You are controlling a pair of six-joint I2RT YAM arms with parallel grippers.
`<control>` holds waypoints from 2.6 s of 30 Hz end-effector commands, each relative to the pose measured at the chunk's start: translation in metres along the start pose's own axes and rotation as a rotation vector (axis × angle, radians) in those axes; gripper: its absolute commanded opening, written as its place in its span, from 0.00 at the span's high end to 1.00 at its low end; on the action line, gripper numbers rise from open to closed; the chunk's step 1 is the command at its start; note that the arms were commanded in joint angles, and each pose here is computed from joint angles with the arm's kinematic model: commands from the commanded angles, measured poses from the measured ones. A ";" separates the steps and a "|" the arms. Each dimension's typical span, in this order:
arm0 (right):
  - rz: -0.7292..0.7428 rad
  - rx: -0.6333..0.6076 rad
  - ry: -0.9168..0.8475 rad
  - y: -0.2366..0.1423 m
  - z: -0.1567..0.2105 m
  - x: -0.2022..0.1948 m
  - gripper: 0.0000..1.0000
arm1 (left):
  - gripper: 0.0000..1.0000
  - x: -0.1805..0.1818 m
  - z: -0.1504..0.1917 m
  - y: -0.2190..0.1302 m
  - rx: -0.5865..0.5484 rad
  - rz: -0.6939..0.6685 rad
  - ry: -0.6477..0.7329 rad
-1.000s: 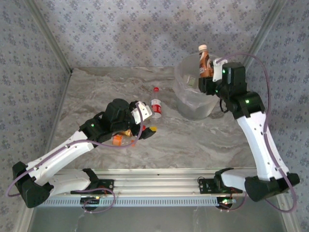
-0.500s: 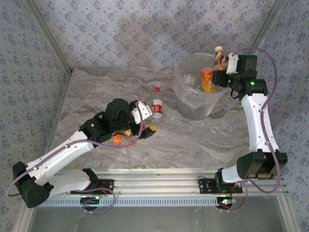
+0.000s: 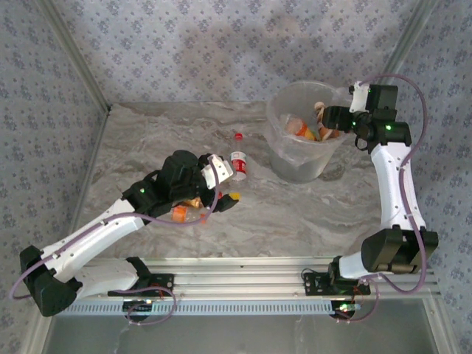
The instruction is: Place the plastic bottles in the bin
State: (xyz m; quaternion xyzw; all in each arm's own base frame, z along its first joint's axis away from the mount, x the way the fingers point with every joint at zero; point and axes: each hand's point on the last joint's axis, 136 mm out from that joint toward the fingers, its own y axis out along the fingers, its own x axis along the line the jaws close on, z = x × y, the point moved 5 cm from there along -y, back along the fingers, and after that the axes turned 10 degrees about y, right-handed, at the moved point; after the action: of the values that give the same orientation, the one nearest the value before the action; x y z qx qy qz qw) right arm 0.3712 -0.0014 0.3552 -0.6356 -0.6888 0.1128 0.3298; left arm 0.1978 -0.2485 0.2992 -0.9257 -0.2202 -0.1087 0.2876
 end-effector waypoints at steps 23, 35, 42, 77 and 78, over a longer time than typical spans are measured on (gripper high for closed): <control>-0.385 -0.050 0.017 -0.098 0.072 0.088 0.22 | 0.00 0.010 -0.012 -0.005 -0.004 -0.050 -0.028; -0.433 0.097 0.133 -0.097 0.171 0.089 0.20 | 0.00 0.022 -0.003 -0.002 0.139 -0.102 -0.286; -0.407 0.096 0.159 -0.078 0.201 0.096 0.19 | 0.00 0.042 0.014 0.002 0.199 -0.117 -0.451; -0.379 0.190 -0.008 -0.062 0.230 0.125 0.17 | 0.23 0.108 0.173 0.157 0.777 -0.185 -0.961; -0.375 0.189 -0.009 -0.062 0.230 0.125 0.17 | 0.24 0.107 0.174 0.159 0.779 -0.179 -0.966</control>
State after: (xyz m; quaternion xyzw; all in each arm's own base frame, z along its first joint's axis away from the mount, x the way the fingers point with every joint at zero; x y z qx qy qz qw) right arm 0.1884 0.1705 0.2501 -0.4544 -0.7807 0.1140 0.4134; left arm 0.3811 -0.2247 0.1195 -0.6825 -0.4350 0.3690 0.4570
